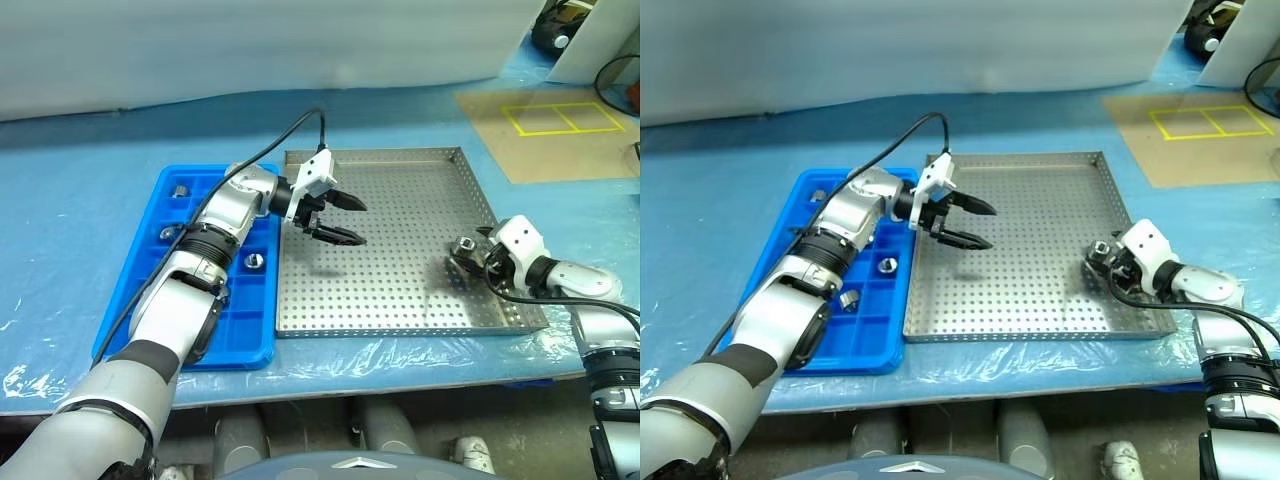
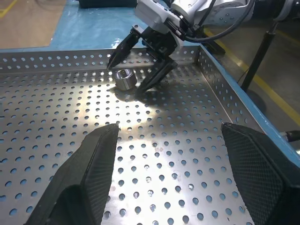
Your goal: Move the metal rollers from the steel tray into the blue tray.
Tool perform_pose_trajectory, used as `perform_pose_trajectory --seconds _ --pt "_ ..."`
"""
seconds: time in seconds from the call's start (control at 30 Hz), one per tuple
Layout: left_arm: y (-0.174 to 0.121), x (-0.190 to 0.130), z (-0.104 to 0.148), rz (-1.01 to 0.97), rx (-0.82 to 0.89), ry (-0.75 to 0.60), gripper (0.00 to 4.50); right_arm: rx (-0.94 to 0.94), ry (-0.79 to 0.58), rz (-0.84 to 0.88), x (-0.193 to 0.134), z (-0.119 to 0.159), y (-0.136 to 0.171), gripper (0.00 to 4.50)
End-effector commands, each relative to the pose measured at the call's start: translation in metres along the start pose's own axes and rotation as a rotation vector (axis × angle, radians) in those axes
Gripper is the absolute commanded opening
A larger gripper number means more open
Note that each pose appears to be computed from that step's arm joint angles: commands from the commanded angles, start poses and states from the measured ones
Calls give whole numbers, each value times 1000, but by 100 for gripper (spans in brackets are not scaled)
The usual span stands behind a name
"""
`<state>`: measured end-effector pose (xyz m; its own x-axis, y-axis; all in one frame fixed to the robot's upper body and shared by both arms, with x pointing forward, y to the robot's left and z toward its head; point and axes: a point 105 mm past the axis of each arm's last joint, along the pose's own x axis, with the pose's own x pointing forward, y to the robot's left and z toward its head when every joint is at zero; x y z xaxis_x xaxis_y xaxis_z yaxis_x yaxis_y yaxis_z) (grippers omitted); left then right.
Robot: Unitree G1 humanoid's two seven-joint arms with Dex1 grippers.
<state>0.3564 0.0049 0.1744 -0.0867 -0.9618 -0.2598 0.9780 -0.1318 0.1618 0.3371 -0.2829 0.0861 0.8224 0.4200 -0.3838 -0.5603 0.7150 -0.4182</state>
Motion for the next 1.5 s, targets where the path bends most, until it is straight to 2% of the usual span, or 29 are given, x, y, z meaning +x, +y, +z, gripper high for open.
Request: perform_pose_trajectory --seconds 0.03,0.3,0.4,0.5,0.6,0.7,1.07,1.27,1.37,1.5 --pt "1 -2 12 -3 34 -29 370 -19 -13 -4 1 5 -2 394" --pt "-1 -8 10 0 41 -24 370 8 -27 20 5 4 5 394" --pt "3 -10 12 28 43 -28 370 14 -40 34 7 7 7 330" --pt "4 -12 12 39 49 -26 370 5 -34 35 10 8 9 233" --pt "4 -13 12 44 54 -22 370 12 -36 50 11 7 12 233" --pt "5 -13 12 51 59 -19 370 12 -41 52 11 8 13 186" --pt "10 -21 6 106 78 10 370 -12 -46 63 17 15 12 183" --pt "18 -35 15 173 84 -8 370 -72 -148 117 33 58 15 183" --pt "24 -57 25 240 86 -29 370 -96 -264 216 42 104 30 183" --pt "22 -104 39 340 82 -44 370 -64 -442 501 38 175 76 183"
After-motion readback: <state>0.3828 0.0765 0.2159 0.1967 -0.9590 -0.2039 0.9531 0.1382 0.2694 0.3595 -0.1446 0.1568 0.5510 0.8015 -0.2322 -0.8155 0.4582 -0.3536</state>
